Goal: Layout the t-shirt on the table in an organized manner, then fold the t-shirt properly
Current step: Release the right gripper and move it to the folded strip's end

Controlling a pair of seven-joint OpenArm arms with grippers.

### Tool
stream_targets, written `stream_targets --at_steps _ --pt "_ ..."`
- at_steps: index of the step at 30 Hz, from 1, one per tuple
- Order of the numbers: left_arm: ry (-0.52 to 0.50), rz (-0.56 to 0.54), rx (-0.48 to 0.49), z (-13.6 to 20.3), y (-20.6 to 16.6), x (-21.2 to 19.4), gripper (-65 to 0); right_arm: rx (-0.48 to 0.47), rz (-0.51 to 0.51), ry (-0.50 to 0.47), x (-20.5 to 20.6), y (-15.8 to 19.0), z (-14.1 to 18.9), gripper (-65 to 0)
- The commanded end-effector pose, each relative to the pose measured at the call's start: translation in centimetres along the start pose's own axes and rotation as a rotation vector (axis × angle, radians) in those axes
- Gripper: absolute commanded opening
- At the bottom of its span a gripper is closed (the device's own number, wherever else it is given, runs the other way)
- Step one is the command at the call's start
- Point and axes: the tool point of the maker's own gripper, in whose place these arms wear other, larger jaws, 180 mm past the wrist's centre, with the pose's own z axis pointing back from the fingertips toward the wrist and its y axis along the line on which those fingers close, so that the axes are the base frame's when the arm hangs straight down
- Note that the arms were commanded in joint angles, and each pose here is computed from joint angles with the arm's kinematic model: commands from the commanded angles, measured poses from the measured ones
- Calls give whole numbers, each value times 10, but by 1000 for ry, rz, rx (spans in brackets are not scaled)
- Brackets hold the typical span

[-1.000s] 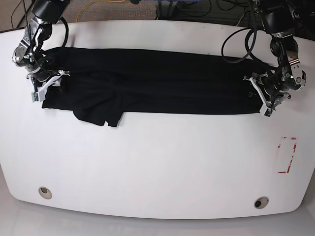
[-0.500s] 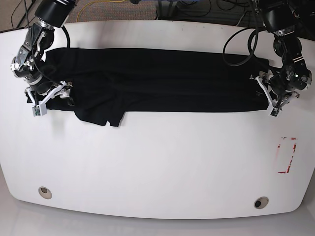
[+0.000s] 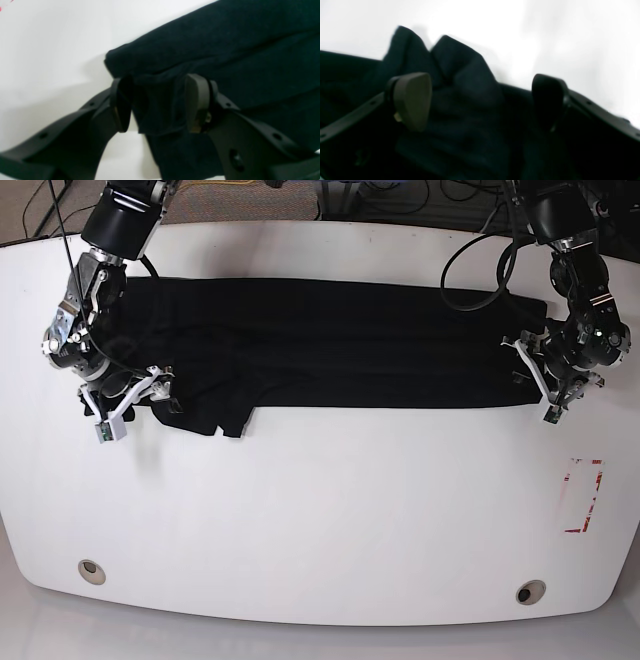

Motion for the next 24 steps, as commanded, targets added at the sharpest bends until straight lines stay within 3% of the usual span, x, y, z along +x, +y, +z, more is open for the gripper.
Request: stream_targets --at_steps 1,7,9,12,18,20,24 --pt "-41 -12 20 6 7 13 -338 11 -3 -52 21 -4 -3 -44" --pt "-42 -11 19 6 7 14 -338 37 -65 -59 17 -7 -19 -51" --pt "-41 -12 20 6 7 13 -338 43 -84 -58 13 -8 -22 -82" --pt "-41 -12 20 6 7 13 -338 46 -94 -63 17 -10 -25 -193" --pt "-41 -12 20 6 7 13 -338 51 -94 -75 22 -9 -25 -563" --pt "-41 -12 20 6 7 13 -338 48 -86 -80 25 -10 -23 -642" --pt "-39 -10 19 6 7 13 -338 40 -52 -91 35 -7 -17 -631"
